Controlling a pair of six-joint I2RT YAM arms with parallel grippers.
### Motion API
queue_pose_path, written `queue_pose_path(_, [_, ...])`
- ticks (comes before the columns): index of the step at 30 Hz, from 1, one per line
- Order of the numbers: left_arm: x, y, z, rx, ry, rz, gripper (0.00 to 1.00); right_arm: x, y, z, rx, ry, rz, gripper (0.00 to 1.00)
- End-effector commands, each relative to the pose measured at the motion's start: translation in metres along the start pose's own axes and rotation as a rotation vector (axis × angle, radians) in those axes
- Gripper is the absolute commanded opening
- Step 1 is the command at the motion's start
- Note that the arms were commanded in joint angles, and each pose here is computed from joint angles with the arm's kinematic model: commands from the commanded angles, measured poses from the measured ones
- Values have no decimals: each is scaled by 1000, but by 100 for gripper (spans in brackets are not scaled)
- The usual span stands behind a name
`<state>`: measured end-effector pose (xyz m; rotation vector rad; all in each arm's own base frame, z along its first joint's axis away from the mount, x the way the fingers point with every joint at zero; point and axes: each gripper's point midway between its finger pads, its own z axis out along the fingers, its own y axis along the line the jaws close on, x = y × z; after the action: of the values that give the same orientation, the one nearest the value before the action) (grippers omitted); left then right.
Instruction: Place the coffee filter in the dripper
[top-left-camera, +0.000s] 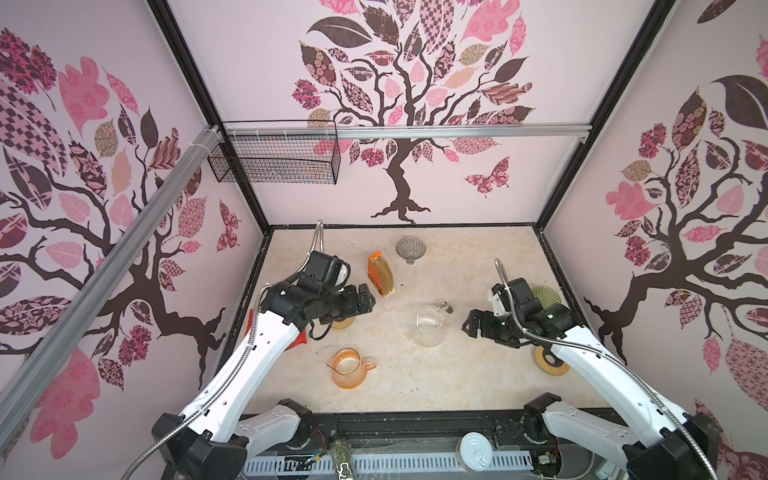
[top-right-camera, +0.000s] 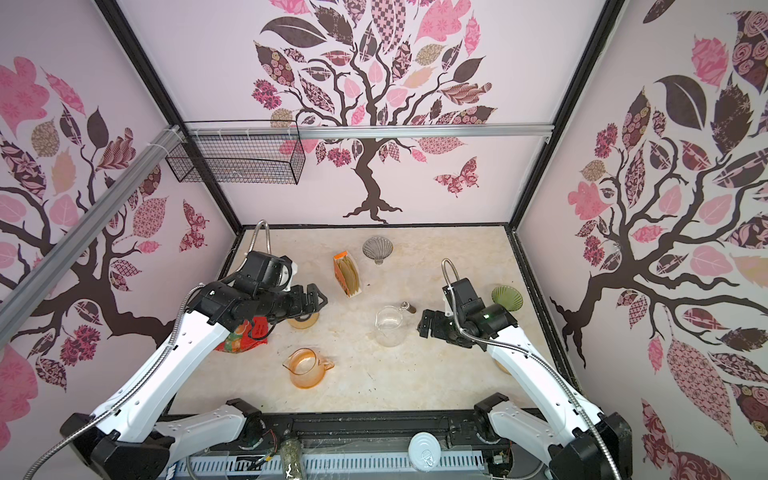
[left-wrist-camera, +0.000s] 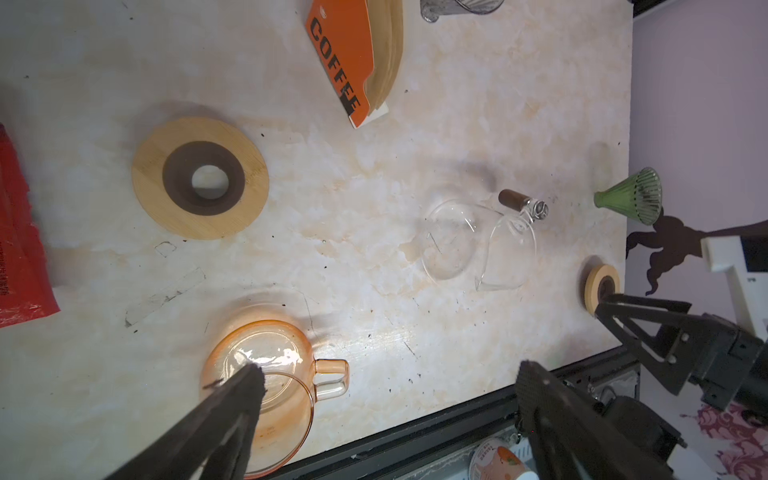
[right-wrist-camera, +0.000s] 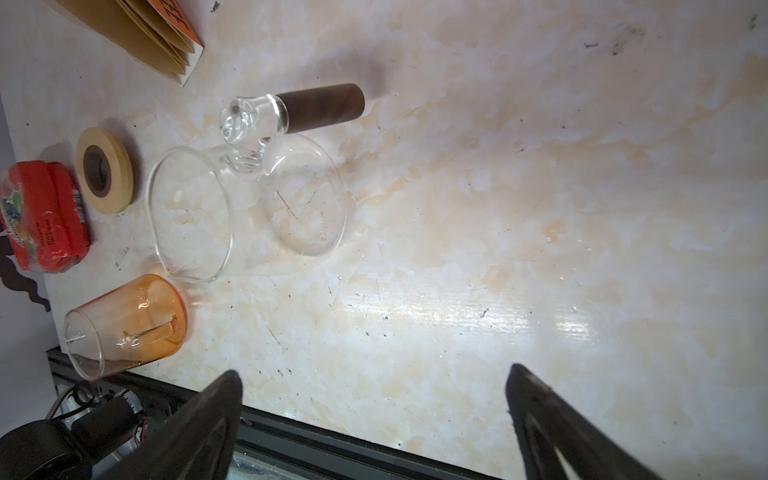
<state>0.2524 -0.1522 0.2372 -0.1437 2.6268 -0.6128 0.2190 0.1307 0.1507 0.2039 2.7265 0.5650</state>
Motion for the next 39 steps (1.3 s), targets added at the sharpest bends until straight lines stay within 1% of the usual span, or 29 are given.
queue_pose_path(1, [-5,9,10,-3,3,-82,98,-15,22,-18,-72,-36,1,100])
queue_pose_path(7, [-23,33,26,-24,-2,-208,98,-23,40,-29,-150,-59,-2,100])
queue_pose_path(12, [-35,65,50,27,4,-397,96,-28,62,-41,-256,-76,-1,100])
queue_pose_path(15, [-38,93,66,70,-17,-540,94,-34,61,-44,-255,-111,30,100])
queue_pose_path(19, [-38,125,79,91,-56,-647,92,-43,62,-53,-281,-190,65,100])
queue_pose_path(22, [-34,141,88,73,-73,-675,90,-46,69,-58,-325,-217,68,100])
queue_pose_path(24, [-30,146,95,75,-77,-694,89,-47,72,-60,-340,-223,57,100])
queue_pose_path(28, [-27,155,103,78,-107,-720,89,-47,77,-58,-367,-215,36,100])
queue_pose_path(31, [-22,161,113,77,-96,-732,88,-45,80,-55,-380,-196,25,100])
queue_pose_path(34, [-20,162,122,104,-99,-748,88,-45,80,-55,-381,-194,19,100])
queue_pose_path(39, [-12,170,135,92,-78,-779,88,-43,78,-53,-373,-186,14,100])
